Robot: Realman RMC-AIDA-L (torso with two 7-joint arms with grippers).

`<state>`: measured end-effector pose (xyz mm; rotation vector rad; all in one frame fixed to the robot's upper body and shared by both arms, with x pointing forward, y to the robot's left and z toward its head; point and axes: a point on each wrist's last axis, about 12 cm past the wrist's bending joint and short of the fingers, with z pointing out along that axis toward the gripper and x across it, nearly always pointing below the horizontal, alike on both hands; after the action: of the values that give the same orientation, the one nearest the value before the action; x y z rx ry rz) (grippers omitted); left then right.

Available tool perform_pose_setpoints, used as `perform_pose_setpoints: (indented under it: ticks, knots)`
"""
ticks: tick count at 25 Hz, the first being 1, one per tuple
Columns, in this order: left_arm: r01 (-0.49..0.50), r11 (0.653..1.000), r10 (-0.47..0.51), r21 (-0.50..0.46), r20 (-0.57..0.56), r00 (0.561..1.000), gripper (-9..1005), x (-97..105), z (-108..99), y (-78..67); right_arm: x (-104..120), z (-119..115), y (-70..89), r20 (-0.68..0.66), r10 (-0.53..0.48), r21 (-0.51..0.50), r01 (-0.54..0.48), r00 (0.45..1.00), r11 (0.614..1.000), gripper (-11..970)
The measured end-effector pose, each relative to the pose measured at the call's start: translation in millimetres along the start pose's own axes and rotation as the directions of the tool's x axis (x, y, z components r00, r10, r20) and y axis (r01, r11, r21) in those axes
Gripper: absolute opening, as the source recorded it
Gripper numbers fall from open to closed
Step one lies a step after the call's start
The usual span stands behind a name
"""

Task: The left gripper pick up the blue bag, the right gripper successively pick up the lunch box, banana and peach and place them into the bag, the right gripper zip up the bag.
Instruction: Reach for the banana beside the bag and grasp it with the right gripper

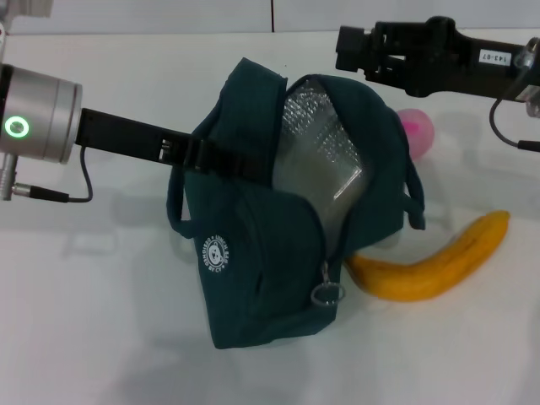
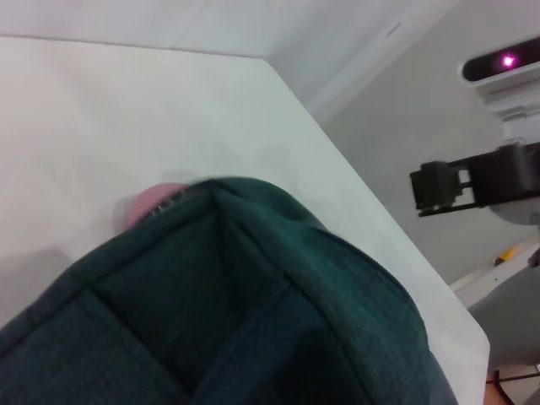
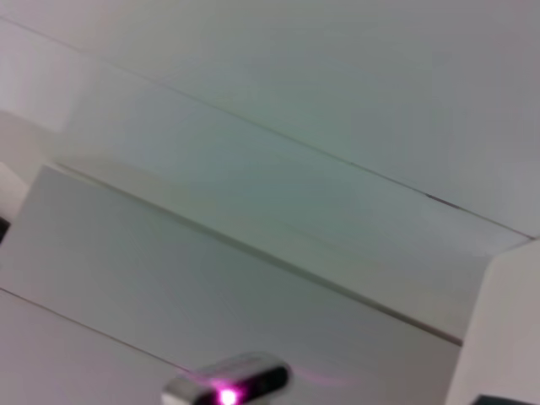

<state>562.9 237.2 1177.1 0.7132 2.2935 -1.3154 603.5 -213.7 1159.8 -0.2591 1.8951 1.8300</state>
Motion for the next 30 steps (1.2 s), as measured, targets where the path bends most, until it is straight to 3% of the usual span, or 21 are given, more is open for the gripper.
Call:
perform_pose_setpoints:
  ticks: [2,11,15,18,19,20,24,30]
  knots:
    - [0.003,1.0,-0.003,-0.002,0.004,1.0,31,1,-1,1.9,-2,1,1.9,0.012,-0.002,-0.015,0.002,1.0,1.0,225]
    - [0.029,1.0,-0.029,-0.011,0.058,0.998,31,9,-12,12.0,-9,-27,7.4,0.074,-0.044,-0.016,0.045,0.996,0.999,505]
    - [0.04,0.999,-0.039,-0.01,0.069,0.997,31,11,-15,16.1,-12,-52,11.4,0.061,-0.139,0.041,0.136,0.988,0.99,689]
    - [0.047,0.999,-0.046,-0.013,0.074,0.996,31,13,-16,19.6,-15,-68,19.2,-0.005,-0.268,0.071,0.267,0.963,0.961,710]
    - [0.05,0.999,-0.049,-0.016,0.081,0.996,31,14,-17,21.4,-17,-76,27.1,-0.099,-0.377,0.073,0.385,0.921,0.92,718]
    - [0.055,0.998,-0.053,-0.016,0.089,0.995,31,15,-18,23.0,-17,-76,27.1,-0.099,-0.377,0.073,0.385,0.921,0.92,725]
    - [0.078,0.997,-0.076,-0.009,0.12,0.99,31,17,-22,28.7,-22,-78,37.8,-0.296,-0.505,0.087,0.549,0.811,0.831,731]
    - [0.081,0.997,-0.08,-0.004,0.127,0.989,31,17,-22,29.6,-25,-56,47.6,-0.62,-0.527,0.058,0.704,0.582,0.708,729]
